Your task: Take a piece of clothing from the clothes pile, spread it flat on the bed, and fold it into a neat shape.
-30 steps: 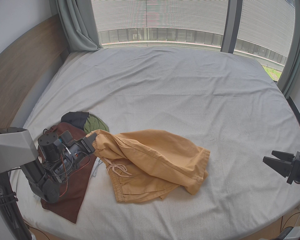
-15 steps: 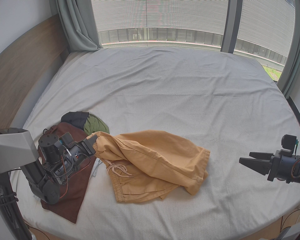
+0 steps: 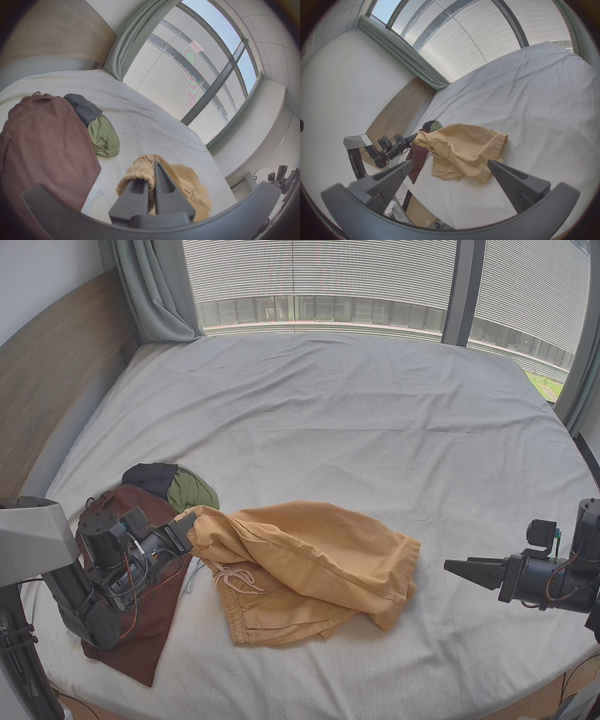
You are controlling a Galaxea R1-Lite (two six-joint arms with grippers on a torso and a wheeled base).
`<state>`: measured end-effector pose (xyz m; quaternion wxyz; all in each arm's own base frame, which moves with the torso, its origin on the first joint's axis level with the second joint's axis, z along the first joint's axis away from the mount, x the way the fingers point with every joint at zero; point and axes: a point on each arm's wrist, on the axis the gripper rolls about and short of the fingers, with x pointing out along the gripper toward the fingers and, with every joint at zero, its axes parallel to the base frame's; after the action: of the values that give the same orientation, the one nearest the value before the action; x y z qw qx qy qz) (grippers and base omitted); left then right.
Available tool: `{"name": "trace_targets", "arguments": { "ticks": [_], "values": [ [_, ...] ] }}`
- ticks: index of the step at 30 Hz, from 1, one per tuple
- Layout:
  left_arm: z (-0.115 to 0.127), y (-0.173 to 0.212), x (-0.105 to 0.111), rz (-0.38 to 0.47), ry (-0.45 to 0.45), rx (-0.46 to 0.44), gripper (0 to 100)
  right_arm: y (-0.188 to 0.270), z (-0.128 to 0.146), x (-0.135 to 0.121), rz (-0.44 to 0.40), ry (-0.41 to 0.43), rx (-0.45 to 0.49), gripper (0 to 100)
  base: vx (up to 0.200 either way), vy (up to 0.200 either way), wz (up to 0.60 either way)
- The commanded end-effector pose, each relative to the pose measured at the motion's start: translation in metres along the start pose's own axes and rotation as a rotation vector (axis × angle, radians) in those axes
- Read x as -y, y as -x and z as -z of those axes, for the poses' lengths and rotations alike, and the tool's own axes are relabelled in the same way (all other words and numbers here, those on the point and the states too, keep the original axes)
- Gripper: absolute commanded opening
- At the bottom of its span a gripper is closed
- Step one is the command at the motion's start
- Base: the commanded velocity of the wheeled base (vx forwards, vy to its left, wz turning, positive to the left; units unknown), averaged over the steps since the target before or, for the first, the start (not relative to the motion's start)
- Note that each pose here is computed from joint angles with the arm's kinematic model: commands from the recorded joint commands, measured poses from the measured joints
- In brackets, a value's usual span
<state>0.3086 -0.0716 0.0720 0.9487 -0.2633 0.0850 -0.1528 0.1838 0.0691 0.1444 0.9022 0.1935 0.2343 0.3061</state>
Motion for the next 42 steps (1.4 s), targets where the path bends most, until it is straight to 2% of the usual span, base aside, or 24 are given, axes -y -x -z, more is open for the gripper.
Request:
{"name": "trace_targets", "arguments": {
  "ticks": [1,10,14,30,42],
  "values": [
    [0.0,0.0,-0.001,-0.003,0.001,0.002,0,-0.019,0.016,0.014,0.022,-0.06,-0.085,100,0.0,0.0,0.0],
    [0.0,0.0,-0.003,-0.009,0.002,0.002,0,-0.038,0.025,0.025,0.027,-0.075,-0.113,100,0.0,0.0,0.0],
    [0.002,-0.001,-0.005,-0.012,0.003,-0.005,0,-0.049,0.029,0.031,-0.004,-0.123,-0.125,100,0.0,0.0,0.0],
    [0.001,-0.001,-0.005,-0.014,0.003,-0.002,0,-0.083,0.055,0.058,0.022,-0.158,-0.173,100,0.0,0.0,0.0],
    [0.001,-0.002,-0.005,-0.014,0.003,-0.002,0,-0.108,0.078,0.08,0.022,-0.179,-0.159,100,0.0,0.0,0.0]
  ]
}}
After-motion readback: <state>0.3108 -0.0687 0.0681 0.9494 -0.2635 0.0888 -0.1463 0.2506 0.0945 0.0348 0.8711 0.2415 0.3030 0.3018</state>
